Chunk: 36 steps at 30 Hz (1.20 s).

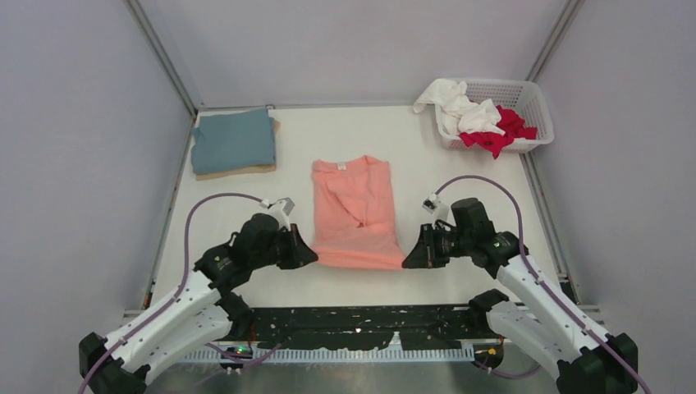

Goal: Fold and stack the t-shirts
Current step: Fold the long partially folded tshirt into a neat square

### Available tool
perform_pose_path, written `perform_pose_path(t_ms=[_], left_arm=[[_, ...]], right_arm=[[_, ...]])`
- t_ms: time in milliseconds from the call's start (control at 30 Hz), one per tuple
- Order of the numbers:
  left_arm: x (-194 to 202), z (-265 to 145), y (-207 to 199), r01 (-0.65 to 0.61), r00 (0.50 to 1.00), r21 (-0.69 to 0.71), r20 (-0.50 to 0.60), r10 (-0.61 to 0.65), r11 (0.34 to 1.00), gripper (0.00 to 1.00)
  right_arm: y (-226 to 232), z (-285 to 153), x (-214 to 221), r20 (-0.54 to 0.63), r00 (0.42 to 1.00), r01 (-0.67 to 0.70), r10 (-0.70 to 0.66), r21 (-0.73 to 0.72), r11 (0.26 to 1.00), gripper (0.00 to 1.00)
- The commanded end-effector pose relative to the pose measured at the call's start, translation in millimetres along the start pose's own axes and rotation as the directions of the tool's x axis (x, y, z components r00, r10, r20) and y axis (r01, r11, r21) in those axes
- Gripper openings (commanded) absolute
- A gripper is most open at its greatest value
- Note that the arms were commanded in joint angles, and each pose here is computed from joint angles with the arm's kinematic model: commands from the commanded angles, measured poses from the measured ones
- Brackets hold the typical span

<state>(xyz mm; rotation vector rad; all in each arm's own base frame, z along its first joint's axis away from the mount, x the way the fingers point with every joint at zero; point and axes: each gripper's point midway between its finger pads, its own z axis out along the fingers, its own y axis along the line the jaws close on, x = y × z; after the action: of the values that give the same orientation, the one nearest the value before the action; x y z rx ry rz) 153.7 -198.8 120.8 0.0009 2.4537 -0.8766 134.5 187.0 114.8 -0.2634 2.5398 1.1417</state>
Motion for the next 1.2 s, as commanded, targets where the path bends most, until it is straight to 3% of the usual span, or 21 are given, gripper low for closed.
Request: perform_pose_path(t_ms=[0, 167, 333, 667, 1000, 1167], left_arm=[[-5, -21, 21, 0.003, 0.997, -0.102, 0.079, 0.006, 0.995, 0.00], [-43, -25, 16, 0.000, 0.975, -0.135, 0.222, 0.031, 0.991, 0.00], [-98, -22, 26, 0.023, 0.950, -0.234, 0.307, 0.052, 0.972, 0.00], [-181, 20, 27, 0.064, 0.960, -0.202, 0.281, -0.005, 0.977, 0.00], [-226, 61, 34, 0.097, 0.975, -0.180, 0.217, -0.057, 0.979, 0.00], [-251, 82, 39, 0.091, 0.977, -0.178, 0.206, -0.053, 0.980, 0.00]], right_arm=[[27, -26, 6, -0.010, 0.999, 0.046, -0.047, -0.062, 0.997, 0.06], [48, -31, -50, 0.161, 0.979, 0.135, -0.123, -0.062, 0.989, 0.06], [49, -18, -111, 0.251, 0.960, 0.130, -0.120, -0.024, 0.991, 0.06], [23, -6, -207, 0.355, 0.934, 0.044, -0.045, 0.010, 0.999, 0.06], [-18, 27, -254, 0.306, 0.950, -0.048, 0.053, -0.024, 0.999, 0.06], [-38, 33, -280, 0.342, 0.937, -0.072, 0.076, -0.023, 0.997, 0.06]])
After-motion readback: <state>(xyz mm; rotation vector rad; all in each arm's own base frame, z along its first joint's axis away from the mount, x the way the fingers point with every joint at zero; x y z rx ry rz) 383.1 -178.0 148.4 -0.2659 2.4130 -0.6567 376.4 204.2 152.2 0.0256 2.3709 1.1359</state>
